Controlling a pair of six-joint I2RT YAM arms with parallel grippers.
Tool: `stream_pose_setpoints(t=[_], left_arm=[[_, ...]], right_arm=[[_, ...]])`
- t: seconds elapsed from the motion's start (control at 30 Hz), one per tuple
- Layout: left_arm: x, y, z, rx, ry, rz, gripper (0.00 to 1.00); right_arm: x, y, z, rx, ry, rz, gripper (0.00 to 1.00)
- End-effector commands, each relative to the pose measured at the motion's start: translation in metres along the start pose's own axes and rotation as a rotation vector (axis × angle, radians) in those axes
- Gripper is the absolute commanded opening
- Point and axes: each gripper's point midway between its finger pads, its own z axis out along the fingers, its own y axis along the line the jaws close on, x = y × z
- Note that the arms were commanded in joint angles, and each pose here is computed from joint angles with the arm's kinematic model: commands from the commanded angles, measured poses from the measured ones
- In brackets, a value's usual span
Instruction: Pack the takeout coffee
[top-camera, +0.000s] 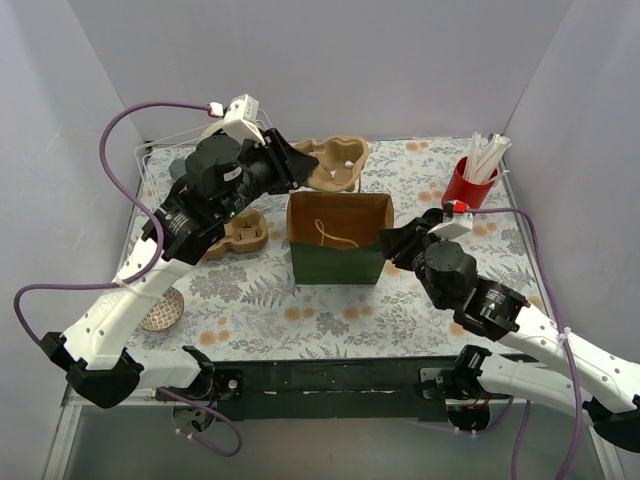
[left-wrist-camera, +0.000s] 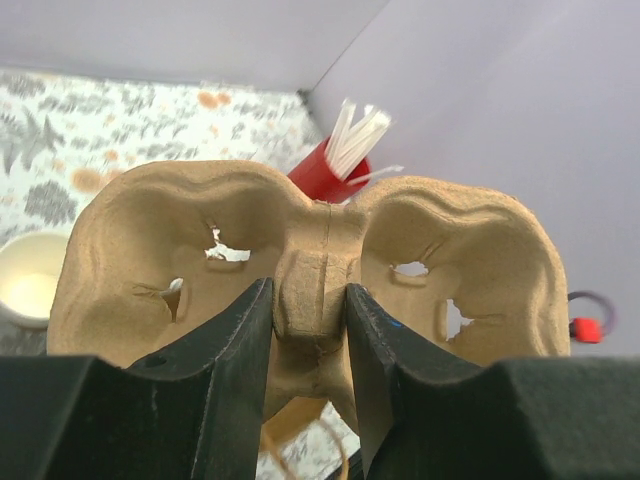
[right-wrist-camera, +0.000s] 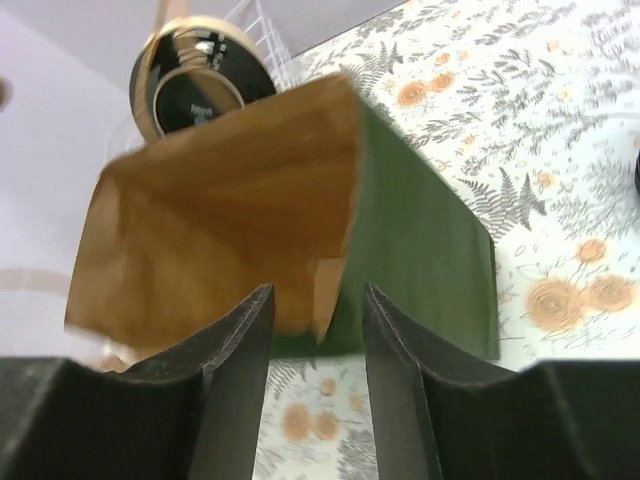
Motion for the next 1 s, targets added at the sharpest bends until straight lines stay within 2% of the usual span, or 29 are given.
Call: stream_pose_setpoints(t=[0.0, 0.07, 0.1, 0.13, 0.2, 0.3, 0.37, 0.4, 0.43, 0.47, 0.5, 0.6, 0.63, 0.67, 0.77, 0.97], left_arm=[[0.016, 0.012, -0.011, -0.037, 0.067, 0.022, 0.2], [0.016, 0.013, -0.017, -0.039, 0.069, 0.027, 0.2], [0.016, 0.014, -0.02, -0.04, 0.065, 0.026, 0.2], [0.017, 0.017, -0.027, -0.046, 0.06, 0.009, 0.2], [0.013, 0.014, -0.036, -0.033, 0.041, -0.013, 0.19], [-0.004, 0.009, -0.056, -0.037, -0.012, -0.08, 0.2], [-0.018, 0.004, -0.067, -0.043, -0.042, -0.116, 0.21], [-0.021, 0.001, -0.07, -0.035, -0.047, -0.122, 0.21], [-0.024, -0.002, -0.072, -0.025, -0.049, -0.132, 0.22], [-0.028, -0.006, -0.075, -0.022, -0.05, -0.137, 0.22], [-0.029, -0.008, -0.076, -0.013, -0.047, -0.131, 0.22], [-0.029, -0.008, -0.08, -0.013, -0.04, -0.126, 0.22], [-0.029, -0.008, -0.082, -0.012, -0.041, -0.134, 0.22], [-0.03, -0.008, -0.084, -0.014, -0.043, -0.14, 0.22], [-0.031, -0.007, -0.091, -0.037, -0.031, -0.172, 0.26], [-0.008, 0.009, -0.088, -0.094, 0.027, -0.206, 0.24]], right_arm=[[-0.038, 0.046, -0.018, -0.165, 0.003, -0.271, 0.49], [-0.049, 0.056, -0.02, -0.19, 0.003, -0.406, 0.48], [-0.068, 0.072, -0.026, -0.23, -0.03, -0.429, 0.45], [-0.074, 0.08, -0.024, -0.253, -0.048, -0.519, 0.42], [-0.092, 0.091, -0.022, -0.241, -0.085, -0.553, 0.39], [-0.128, 0.113, -0.009, -0.216, -0.163, -0.665, 0.45], [-0.142, 0.13, 0.009, -0.217, -0.162, -0.728, 0.5], [-0.157, 0.121, 0.024, -0.187, -0.159, -0.739, 0.52], [-0.151, 0.121, 0.045, -0.198, -0.105, -0.762, 0.53], [-0.15, 0.134, 0.045, -0.304, -0.054, -0.769, 0.55], [-0.155, 0.116, 0.067, -0.266, -0.015, -0.789, 0.55], [-0.146, 0.097, 0.082, -0.319, 0.09, -0.846, 0.59], [-0.144, 0.093, 0.084, -0.332, 0.105, -0.847, 0.59], [-0.125, 0.093, 0.083, -0.416, 0.163, -0.841, 0.61], [-0.11, 0.093, 0.077, -0.573, 0.215, -0.846, 0.64], [-0.093, 0.061, 0.092, -0.668, 0.362, -0.817, 0.64]])
